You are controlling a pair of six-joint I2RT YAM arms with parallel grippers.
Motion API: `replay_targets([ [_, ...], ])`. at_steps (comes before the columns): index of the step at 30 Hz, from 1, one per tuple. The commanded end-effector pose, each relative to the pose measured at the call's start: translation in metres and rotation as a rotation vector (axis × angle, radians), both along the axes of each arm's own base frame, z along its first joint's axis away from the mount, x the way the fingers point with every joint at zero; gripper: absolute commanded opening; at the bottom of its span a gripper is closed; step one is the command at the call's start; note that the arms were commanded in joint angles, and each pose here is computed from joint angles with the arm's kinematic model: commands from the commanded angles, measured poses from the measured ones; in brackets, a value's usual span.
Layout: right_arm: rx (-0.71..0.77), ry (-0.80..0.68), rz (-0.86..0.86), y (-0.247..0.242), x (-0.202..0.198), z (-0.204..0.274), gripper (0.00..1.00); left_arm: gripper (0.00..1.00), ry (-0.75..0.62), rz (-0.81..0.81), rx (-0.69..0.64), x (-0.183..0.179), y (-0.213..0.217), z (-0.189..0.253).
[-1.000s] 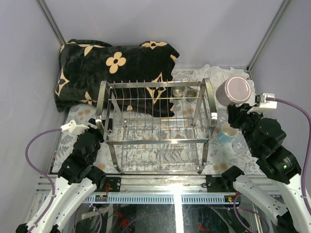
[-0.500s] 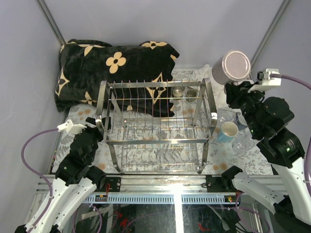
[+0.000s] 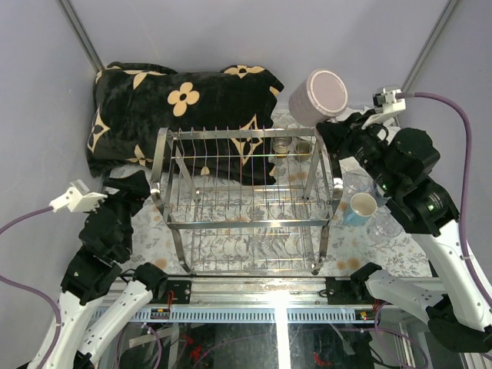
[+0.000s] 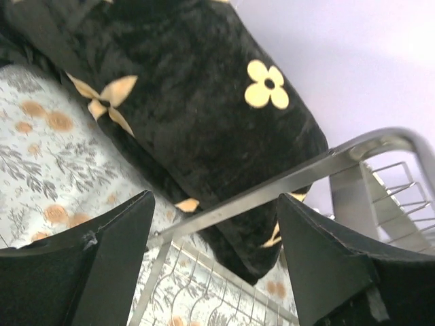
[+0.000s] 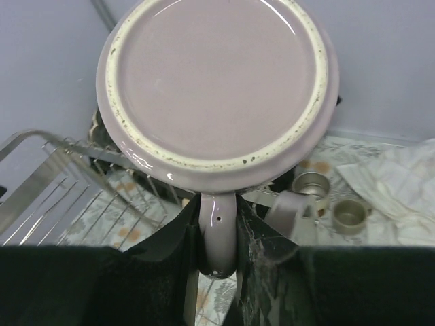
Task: Unload the cups from the dish rack
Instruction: Place the cup at the center of the board.
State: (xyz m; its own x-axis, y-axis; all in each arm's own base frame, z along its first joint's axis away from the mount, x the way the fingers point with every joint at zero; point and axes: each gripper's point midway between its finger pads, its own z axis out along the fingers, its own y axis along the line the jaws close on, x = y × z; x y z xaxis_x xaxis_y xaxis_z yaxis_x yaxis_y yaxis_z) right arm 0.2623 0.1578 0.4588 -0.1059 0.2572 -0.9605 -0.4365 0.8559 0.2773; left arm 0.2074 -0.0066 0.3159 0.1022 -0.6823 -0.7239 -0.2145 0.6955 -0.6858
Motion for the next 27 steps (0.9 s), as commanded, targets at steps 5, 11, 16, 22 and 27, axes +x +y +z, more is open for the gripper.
replay_targets([
  [5,0.196,-0.241,0.205,0.030,-0.023,0.093,0.00,0.73,-0.089,0.160,0.091,-0.013,0.037,0.061],
  [11,0.255,-0.250,0.340,0.050,-0.035,0.099,0.00,0.73,-0.212,0.093,0.048,-0.019,0.029,0.107],
  [16,0.312,-0.264,0.468,0.066,-0.049,0.107,0.00,0.74,-0.303,0.010,0.037,-0.022,0.017,0.142],
  [22,0.378,-0.259,0.604,0.081,-0.063,0.110,0.00,0.74,-0.427,-0.219,0.046,-0.023,-0.026,0.176],
  [27,0.426,-0.251,0.709,0.091,-0.074,0.111,0.00,0.75,-0.572,-0.446,0.016,-0.038,-0.066,0.206],
])
